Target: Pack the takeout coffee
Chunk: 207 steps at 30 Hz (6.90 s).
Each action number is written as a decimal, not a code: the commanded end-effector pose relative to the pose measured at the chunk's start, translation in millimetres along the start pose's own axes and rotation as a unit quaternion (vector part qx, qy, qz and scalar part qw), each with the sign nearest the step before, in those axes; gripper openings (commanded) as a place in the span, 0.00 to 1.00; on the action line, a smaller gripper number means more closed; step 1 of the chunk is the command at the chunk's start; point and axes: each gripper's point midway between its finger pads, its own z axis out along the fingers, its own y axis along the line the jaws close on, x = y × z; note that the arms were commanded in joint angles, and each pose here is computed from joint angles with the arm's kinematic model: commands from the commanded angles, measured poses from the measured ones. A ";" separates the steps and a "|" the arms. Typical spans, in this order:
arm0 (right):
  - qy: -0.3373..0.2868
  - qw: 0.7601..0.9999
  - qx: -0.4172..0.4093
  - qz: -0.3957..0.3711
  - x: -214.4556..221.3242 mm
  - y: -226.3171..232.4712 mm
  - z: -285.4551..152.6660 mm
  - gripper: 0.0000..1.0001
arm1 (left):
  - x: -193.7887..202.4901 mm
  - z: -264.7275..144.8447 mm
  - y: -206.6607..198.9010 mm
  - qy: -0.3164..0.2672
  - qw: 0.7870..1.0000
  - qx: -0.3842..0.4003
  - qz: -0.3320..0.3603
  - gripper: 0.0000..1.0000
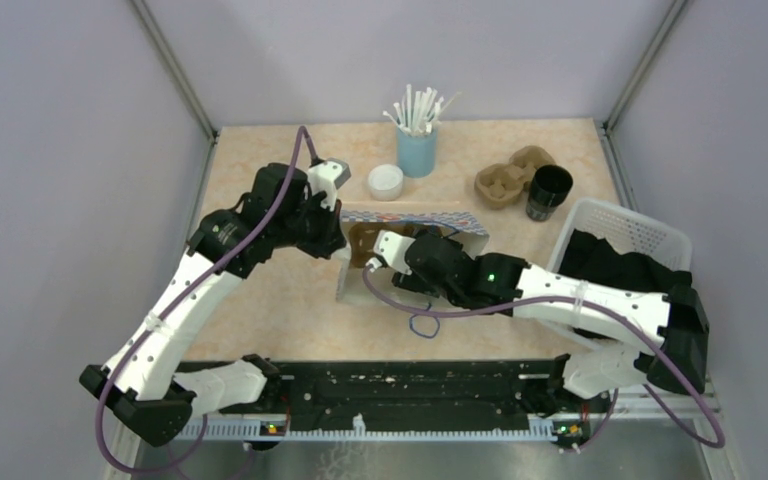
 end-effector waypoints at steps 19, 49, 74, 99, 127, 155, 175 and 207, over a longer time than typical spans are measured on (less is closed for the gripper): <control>-0.052 0.998 0.014 0.017 -7.1 -8.7 30.3 0.57 | -0.2 -11.7 -5.6 -0.007 1.000 0.012 -0.001 0.00; -0.088 0.995 -0.018 0.046 1.0 -9.3 75.7 0.58 | 1.6 -9.9 -7.4 0.004 0.999 0.010 -0.030 0.00; -0.062 0.981 -0.184 0.029 -2.2 48.6 96.6 0.59 | 32.0 -16.8 -37.0 0.077 0.972 0.043 -0.218 0.00; 0.028 0.952 -0.304 -0.009 40.7 118.3 128.6 0.61 | 40.6 -19.2 -6.2 0.084 0.979 -0.040 -0.180 0.01; -0.043 0.967 -0.247 0.038 -35.3 60.8 100.7 0.91 | 43.8 -15.0 -3.9 0.073 0.979 -0.041 -0.186 0.01; -0.066 0.977 -0.194 0.059 -71.0 15.9 44.4 0.99 | 43.2 -13.5 -5.5 0.059 0.964 -0.053 -0.255 0.02; -0.248 0.927 -0.136 0.245 -170.8 -85.4 -106.3 0.98 | 38.5 -13.4 22.5 0.039 0.944 -0.145 -0.295 0.18; -0.201 0.816 0.179 0.512 -40.8 -344.5 104.0 0.79 | -48.0 -103.4 18.8 -0.153 0.961 -0.117 -0.200 0.90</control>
